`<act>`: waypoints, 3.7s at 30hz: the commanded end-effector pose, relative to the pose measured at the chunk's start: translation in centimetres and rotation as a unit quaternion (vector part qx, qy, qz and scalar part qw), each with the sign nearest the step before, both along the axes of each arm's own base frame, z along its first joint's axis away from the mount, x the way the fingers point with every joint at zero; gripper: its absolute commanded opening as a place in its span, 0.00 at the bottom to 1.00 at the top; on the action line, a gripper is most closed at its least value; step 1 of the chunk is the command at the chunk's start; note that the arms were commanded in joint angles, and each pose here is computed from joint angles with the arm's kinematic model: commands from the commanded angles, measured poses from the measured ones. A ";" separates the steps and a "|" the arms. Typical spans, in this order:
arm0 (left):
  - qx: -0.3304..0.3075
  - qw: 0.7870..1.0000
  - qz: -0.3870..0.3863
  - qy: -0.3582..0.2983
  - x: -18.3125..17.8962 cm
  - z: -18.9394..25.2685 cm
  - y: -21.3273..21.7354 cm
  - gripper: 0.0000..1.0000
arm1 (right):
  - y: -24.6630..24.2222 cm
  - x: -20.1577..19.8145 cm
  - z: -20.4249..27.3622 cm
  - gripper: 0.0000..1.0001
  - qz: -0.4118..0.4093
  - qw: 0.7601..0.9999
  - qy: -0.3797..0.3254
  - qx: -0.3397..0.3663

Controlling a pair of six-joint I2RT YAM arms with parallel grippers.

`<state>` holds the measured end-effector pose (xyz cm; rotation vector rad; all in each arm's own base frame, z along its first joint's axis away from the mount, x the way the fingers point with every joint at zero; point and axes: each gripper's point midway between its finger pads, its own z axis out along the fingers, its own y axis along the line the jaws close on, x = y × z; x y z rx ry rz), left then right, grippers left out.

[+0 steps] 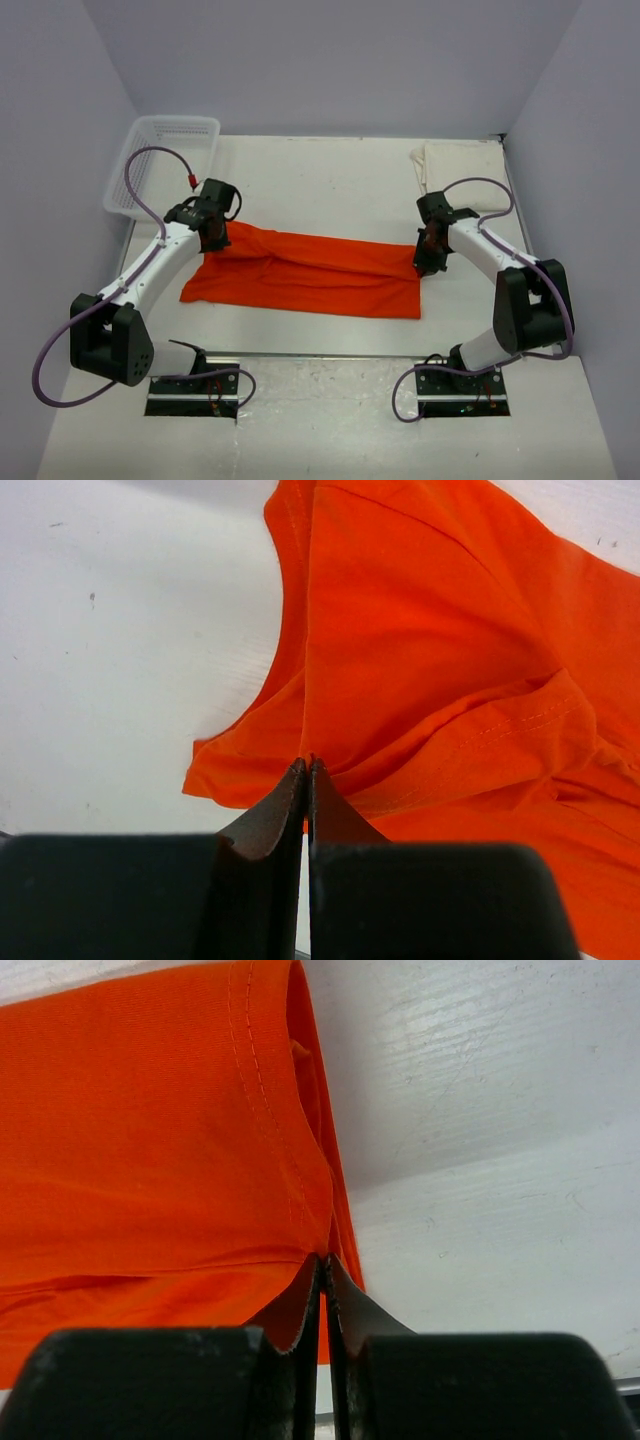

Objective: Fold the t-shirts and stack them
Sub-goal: Fold the other side of the tshirt into a rectangle

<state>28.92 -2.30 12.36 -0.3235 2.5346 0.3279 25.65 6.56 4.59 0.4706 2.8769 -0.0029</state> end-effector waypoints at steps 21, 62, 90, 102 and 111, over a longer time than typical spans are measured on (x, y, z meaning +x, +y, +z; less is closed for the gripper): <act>0.015 1.000 0.012 -0.008 -0.6 0.1 0.1 0.00 | 5.8 4.4 7.4 0.56 0.087 0.989 -0.103 0.067; -0.138 0.990 0.004 -0.019 10.9 0.1 -4.5 0.00 | 33.9 9.5 9.4 0.00 0.389 0.868 -0.067 0.303; -0.018 0.985 0.070 0.154 8.5 -11.2 1.5 0.00 | 22.5 7.8 -5.7 0.00 0.217 0.967 0.077 0.105; -0.005 0.989 0.085 0.117 10.0 -9.1 3.3 0.00 | 19.0 9.7 -3.6 0.00 0.199 0.971 0.038 0.130; -0.029 0.995 0.056 0.080 11.5 -6.9 1.5 0.00 | 20.1 12.0 1.8 0.00 0.242 0.958 -0.044 0.147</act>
